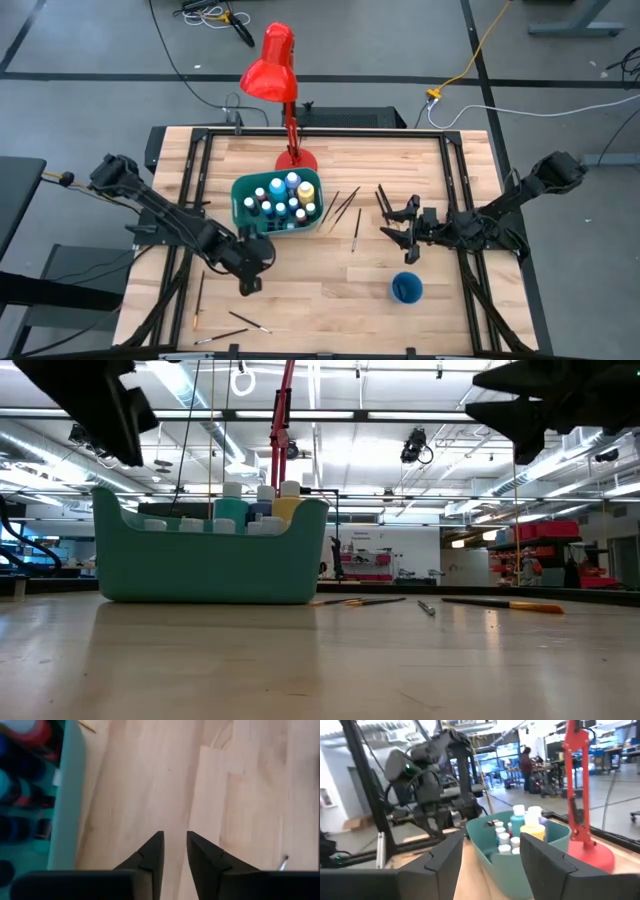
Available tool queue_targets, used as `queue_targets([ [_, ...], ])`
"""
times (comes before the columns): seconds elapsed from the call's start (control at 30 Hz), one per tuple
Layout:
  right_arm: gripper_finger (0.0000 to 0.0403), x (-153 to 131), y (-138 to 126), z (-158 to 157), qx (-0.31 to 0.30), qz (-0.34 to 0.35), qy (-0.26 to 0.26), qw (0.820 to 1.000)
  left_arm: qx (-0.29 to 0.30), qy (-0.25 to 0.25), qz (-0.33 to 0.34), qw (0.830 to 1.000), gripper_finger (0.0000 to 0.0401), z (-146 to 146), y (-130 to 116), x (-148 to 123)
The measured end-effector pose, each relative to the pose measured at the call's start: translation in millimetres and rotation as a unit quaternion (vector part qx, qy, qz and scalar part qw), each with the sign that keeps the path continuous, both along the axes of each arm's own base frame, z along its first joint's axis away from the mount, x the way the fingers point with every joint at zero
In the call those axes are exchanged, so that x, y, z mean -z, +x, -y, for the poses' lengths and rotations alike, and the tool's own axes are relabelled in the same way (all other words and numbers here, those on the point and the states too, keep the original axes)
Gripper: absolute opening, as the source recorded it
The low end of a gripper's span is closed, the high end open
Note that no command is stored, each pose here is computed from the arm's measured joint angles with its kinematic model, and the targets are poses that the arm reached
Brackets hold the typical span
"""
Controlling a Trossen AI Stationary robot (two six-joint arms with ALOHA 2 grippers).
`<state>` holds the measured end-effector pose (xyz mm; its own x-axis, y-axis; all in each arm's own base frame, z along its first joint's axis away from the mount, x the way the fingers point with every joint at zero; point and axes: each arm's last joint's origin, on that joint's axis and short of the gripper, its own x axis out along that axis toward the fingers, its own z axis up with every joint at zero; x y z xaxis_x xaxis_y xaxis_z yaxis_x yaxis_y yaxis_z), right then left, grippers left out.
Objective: Pick & Place Paint Supplies
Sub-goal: Put the silver paint brush into the blue cup
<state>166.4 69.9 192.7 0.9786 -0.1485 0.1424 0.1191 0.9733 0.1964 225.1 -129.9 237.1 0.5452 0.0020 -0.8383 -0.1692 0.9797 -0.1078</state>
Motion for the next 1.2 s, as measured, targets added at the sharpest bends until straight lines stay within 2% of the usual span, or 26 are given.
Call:
queue_targets([
  [0.1, 0.0201, 2.8, 0.4, -0.5, -0.004, -0.012, -0.008, 1.000, 0.030, 0.008, 0.008, 0.999, 0.0114, 7.0, 3.2, 2.6],
  [0.2, 0.0201, 3.6, 0.7, -1.0, -0.012, -0.015, -0.011, 1.000, 0.082, 0.020, -0.023, 0.996, 0.0138, 17.7, 2.6, 15.4],
  [0.33, 0.0201, 5.5, 1.0, -1.3, -0.014, -0.024, -0.016, 0.999, 0.123, -0.024, -0.046, 0.991, 0.0158, 39.8, 4.0, 29.6],
  [0.5, 0.0201, 6.5, 1.2, -1.6, -0.017, -0.028, -0.018, 0.999, 0.166, -0.061, -0.017, 0.984, 0.0161, 76.2, 9.5, 51.2],
  [0.67, 0.0201, 5.9, 1.1, -1.9, -0.023, -0.024, -0.017, 0.999, 0.156, -0.094, -0.018, 0.983, 0.0148, 101.1, 5.3, 69.1],
  [0.87, 0.0201, 5.8, 1.2, -2.0, -0.025, -0.024, -0.018, 0.999, 0.147, -0.092, -0.047, 0.984, 0.0136, 109.0, -8.5, 73.5],
  [1.0, 0.0201, 6.1, 1.2, -2.0, -0.025, -0.026, -0.019, 0.999, 0.155, -0.097, -0.044, 0.982, 0.0135, 113.9, -12.7, 72.9],
  [1.2, 0.0201, 6.1, 1.2, -2.0, -0.025, -0.026, -0.019, 0.999, 0.162, -0.079, -0.044, 0.983, 0.0135, 117.1, -14.3, 79.6],
])
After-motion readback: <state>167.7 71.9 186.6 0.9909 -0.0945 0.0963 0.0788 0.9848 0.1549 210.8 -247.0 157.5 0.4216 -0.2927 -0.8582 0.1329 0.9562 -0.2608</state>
